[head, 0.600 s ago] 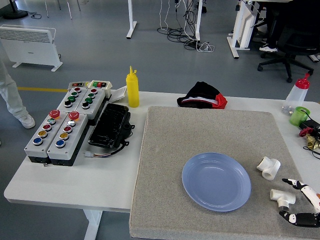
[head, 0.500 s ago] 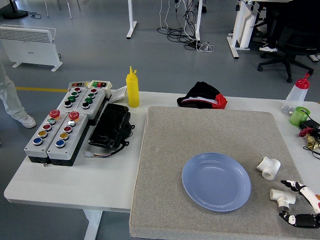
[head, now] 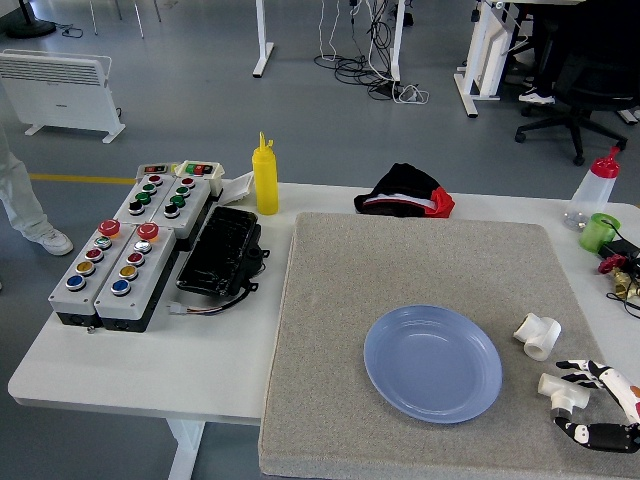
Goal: Pick pipe place plate twice
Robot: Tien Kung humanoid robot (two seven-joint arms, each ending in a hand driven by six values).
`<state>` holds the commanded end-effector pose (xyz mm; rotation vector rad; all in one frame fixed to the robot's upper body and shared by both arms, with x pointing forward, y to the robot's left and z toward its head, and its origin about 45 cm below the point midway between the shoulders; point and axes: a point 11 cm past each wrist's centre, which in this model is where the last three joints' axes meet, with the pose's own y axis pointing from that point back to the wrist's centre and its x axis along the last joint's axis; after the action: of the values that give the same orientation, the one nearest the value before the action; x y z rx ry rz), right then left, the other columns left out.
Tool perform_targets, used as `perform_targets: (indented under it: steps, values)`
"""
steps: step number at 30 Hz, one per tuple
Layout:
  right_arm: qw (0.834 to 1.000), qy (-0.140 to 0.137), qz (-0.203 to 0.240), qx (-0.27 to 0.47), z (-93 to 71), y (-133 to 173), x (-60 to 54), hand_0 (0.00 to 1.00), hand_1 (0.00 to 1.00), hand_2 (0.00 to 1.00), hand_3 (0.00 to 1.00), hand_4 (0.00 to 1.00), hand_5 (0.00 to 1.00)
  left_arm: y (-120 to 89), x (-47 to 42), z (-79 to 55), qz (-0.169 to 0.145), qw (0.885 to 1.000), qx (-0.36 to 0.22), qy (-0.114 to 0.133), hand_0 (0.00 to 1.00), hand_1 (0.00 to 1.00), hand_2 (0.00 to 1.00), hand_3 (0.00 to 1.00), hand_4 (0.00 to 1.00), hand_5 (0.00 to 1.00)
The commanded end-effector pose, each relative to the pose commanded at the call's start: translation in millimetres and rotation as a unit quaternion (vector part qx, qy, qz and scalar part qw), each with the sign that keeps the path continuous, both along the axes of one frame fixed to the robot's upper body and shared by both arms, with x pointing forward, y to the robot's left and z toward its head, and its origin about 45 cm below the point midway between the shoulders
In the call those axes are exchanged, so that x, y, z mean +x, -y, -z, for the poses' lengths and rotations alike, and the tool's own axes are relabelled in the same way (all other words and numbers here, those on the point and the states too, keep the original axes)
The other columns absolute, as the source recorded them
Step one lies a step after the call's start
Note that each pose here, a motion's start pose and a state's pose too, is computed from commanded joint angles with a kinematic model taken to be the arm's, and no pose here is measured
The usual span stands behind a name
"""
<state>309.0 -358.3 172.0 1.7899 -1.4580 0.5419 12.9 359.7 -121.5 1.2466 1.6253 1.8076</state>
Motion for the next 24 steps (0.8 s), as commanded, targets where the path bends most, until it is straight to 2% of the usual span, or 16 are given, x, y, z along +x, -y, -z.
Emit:
perform_targets:
  steps: [3, 4, 7, 12, 17, 20, 24]
  values:
    - [1.000, -0.002, 0.001, -0.005, 0.8, 1.1, 0.2, 0.421, 0.521, 0.532, 0.707, 0.663, 0.140, 0.0, 0.4, 0.0, 0.000, 1.000, 0.000, 0.000, 0.599, 0.594, 0.687, 0.716, 0.531, 0.998]
    - [1.000, -0.001, 0.001, -0.004, 0.5, 1.2, 0.0, 0.356, 0.472, 0.516, 0.673, 0.654, 0.134, -0.1, 0.8, -0.1, 0.000, 1.000, 0.000, 0.001, 0.598, 0.594, 0.688, 0.716, 0.530, 0.998]
    - [1.000, 0.005, 0.001, -0.001, -1.9, 0.5, 0.0, 0.356, 0.472, 0.516, 0.673, 0.654, 0.134, -0.3, 1.7, -0.2, 0.001, 1.000, 0.000, 0.001, 0.598, 0.594, 0.688, 0.716, 0.530, 0.998]
    - [0.998, 0.051, -0.009, 0.022, -20.2, -11.3, 4.6, 0.336, 0.461, 0.504, 0.662, 0.648, 0.135, -0.2, 4.2, -0.4, 0.002, 1.000, 0.001, 0.003, 0.599, 0.594, 0.690, 0.717, 0.529, 0.998]
    - [0.991, 0.112, -0.041, 0.056, -42.3, -44.4, 14.0, 0.326, 0.456, 0.501, 0.650, 0.658, 0.151, -0.4, 7.0, -0.7, 0.005, 1.000, 0.001, 0.004, 0.598, 0.598, 0.689, 0.718, 0.531, 0.998]
    - [0.986, 0.134, -0.062, 0.078, -50.1, -67.0, 20.7, 0.326, 0.456, 0.501, 0.650, 0.658, 0.151, -0.8, 6.9, -0.8, 0.004, 1.000, 0.002, 0.004, 0.598, 0.598, 0.689, 0.718, 0.531, 0.998]
    - [0.980, 0.140, -0.086, 0.116, -53.1, -93.6, 31.5, 0.332, 0.455, 0.498, 0.646, 0.657, 0.148, -0.9, 7.7, -0.9, 0.004, 1.000, 0.003, 0.005, 0.598, 0.599, 0.688, 0.720, 0.531, 0.998]
